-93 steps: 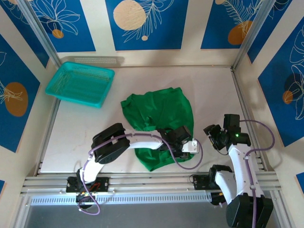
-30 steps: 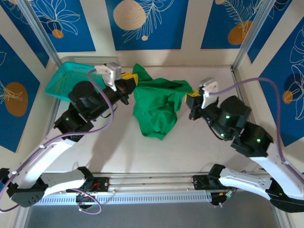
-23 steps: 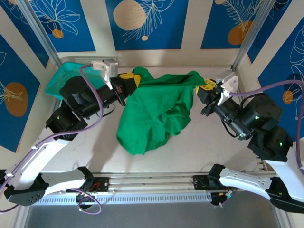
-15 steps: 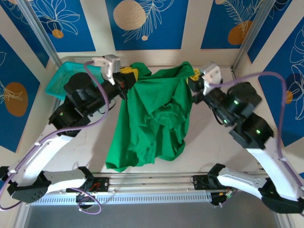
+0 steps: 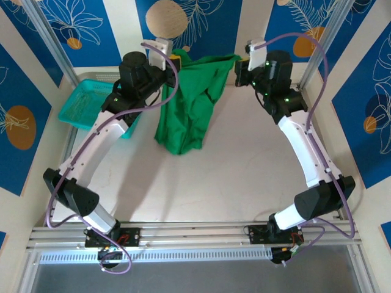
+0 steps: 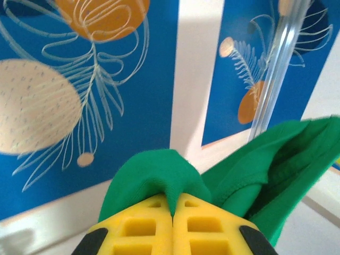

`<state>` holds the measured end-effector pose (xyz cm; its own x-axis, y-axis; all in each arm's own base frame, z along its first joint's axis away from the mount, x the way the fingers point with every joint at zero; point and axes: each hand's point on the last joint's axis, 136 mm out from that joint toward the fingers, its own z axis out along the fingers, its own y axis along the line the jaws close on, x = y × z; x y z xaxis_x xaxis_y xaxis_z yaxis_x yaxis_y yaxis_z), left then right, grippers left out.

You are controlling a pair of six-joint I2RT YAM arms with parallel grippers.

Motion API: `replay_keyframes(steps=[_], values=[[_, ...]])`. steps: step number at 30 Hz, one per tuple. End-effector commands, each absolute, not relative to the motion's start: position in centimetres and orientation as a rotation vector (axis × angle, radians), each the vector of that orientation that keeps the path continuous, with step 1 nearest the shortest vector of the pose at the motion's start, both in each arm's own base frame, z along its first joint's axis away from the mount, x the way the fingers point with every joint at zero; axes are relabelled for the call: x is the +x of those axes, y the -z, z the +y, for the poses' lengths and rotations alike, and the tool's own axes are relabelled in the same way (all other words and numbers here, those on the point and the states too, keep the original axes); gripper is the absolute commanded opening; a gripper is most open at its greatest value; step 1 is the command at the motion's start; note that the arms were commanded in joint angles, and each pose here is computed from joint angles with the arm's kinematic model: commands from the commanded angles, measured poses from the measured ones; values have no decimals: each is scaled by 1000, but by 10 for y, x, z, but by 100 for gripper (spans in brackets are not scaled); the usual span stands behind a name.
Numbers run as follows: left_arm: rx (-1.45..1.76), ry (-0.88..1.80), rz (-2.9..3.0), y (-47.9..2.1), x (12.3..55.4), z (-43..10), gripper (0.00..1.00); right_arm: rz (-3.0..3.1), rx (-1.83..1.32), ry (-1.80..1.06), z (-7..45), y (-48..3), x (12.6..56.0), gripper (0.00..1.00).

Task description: Fold the inside-out t-shirt

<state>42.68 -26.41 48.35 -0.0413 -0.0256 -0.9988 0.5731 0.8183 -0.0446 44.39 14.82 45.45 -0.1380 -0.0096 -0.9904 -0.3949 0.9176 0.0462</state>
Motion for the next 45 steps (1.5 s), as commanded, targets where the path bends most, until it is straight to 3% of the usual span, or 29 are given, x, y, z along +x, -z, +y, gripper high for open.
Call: replay_keyframes(steps=[1, 4, 7, 10, 14, 17, 20, 23, 25, 27, 30, 33, 35, 41, 45], values=[[518, 533, 1246, -580, 393, -256, 0, 1400, -284, -380, 136, -556, 410, 0], [502, 535, 1239, -580, 394, -247, 0, 1357, -329, -366, 136, -568, 391, 0], [521, 553, 1260, -549, 390, -247, 0, 1402, -398, -387, 147, -539, 381, 0], [506, 622, 1386, -473, 383, -246, 0, 1537, -537, -387, 172, -462, 366, 0], [402, 813, 1574, -330, 353, -240, 0, 1770, -793, -410, 214, -315, 306, 0], [349, 1008, 1665, -249, 304, -237, 17, 1859, -1093, -466, 239, -227, 236, 1], [391, 1028, 1762, -204, 249, -230, 32, 1912, -1253, -591, 250, -189, 175, 14], [472, 992, 1877, -186, 208, -219, 39, 1941, -1329, -732, 248, -173, 134, 40], [453, 967, 1942, -183, 190, -203, 43, 1923, -1369, -839, 249, -175, 116, 42], [323, 893, 2041, -173, 183, -177, 50, 1976, -1256, -863, 250, -182, 124, 50], [255, 872, 2138, -162, 174, -165, 53, 2164, -904, -824, 243, -185, 161, 61], [281, 990, 2205, -153, 171, -186, 54, 2441, -354, -785, 222, -166, 202, 57], [291, 1023, 2262, -145, 176, -199, 54, 2590, -147, -843, 221, -149, 209, 59], [300, 974, 2460, -123, 205, -226, 60, 2705, -335, -749, 270, -101, 194, 70], [351, 1035, 2570, -98, 208, -249, 60, 2792, -464, -438, 266, -64, 191, 72]])
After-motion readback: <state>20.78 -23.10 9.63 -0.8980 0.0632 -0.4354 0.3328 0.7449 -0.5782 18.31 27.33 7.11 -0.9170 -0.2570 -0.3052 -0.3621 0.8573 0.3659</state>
